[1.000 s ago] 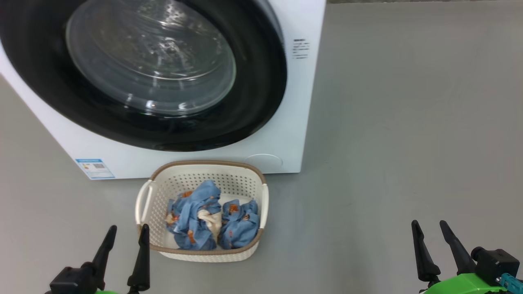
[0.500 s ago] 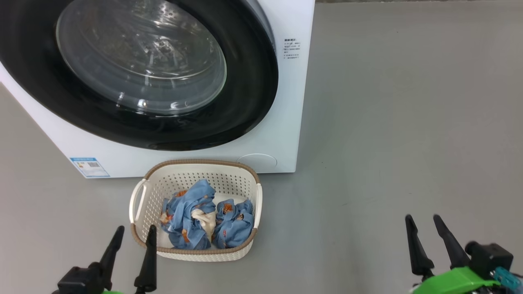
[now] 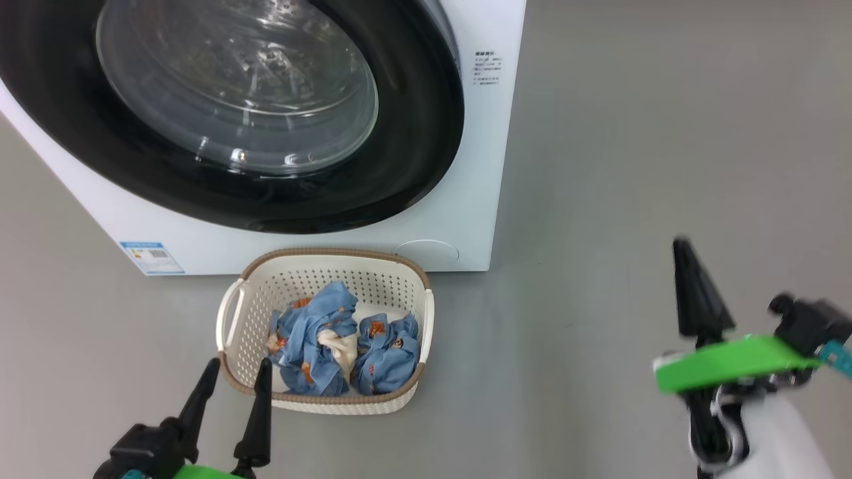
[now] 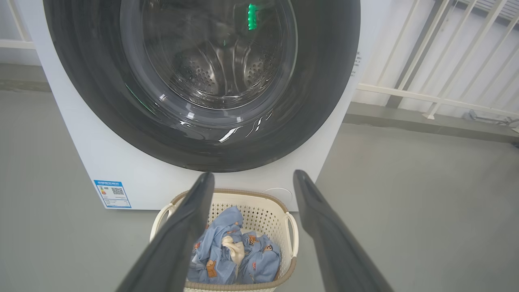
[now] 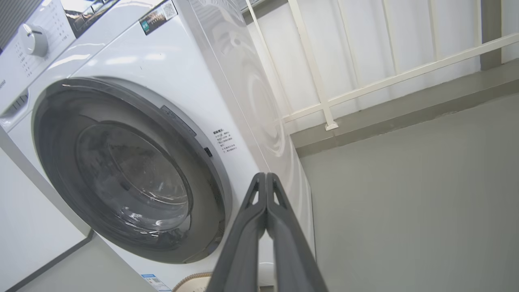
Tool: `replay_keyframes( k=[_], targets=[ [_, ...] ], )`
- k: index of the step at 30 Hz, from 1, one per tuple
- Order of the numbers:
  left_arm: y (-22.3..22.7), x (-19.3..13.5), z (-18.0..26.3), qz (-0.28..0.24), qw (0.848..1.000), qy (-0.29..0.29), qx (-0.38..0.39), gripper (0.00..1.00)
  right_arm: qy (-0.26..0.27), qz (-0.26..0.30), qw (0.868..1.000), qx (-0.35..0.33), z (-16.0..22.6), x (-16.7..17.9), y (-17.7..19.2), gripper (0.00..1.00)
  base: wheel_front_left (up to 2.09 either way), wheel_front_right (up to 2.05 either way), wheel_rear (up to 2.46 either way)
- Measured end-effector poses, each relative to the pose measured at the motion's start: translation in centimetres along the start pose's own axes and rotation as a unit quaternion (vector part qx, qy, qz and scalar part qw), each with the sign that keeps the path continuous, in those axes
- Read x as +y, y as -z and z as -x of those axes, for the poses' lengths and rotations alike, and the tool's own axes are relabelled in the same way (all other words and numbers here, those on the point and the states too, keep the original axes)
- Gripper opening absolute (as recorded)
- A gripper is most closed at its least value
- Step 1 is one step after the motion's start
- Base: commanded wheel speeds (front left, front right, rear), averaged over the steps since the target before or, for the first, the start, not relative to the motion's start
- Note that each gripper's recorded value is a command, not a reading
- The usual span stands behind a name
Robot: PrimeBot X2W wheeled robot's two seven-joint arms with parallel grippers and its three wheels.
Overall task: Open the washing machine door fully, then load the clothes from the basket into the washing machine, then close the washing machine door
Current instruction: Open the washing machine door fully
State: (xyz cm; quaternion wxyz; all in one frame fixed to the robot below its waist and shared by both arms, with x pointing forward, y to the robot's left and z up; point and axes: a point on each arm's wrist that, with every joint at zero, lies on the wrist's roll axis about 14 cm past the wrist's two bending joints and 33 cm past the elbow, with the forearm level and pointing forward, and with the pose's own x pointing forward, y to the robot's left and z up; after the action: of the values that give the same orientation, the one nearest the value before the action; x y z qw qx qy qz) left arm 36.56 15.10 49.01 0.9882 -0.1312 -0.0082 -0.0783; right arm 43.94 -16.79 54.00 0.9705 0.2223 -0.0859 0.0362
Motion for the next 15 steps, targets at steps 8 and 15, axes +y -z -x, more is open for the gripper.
replay_keyframes(
  k=[8, 15],
  targets=[
    [0.1, -0.1, -0.8, 0.005, 1.000, 0.003, 0.001, 1.00, -0.025, -0.093, 0.994, -0.052, -5.2, 2.5, -2.8, 0.00, 0.00, 0.00, 0.00],
    [-0.1, 0.6, -1.7, 0.011, 1.000, -0.005, -0.003, 1.00, -0.076, -0.161, 0.981, -0.074, -10.4, 5.9, -4.5, 0.00, 0.00, 0.00, 0.00]
  ],
)
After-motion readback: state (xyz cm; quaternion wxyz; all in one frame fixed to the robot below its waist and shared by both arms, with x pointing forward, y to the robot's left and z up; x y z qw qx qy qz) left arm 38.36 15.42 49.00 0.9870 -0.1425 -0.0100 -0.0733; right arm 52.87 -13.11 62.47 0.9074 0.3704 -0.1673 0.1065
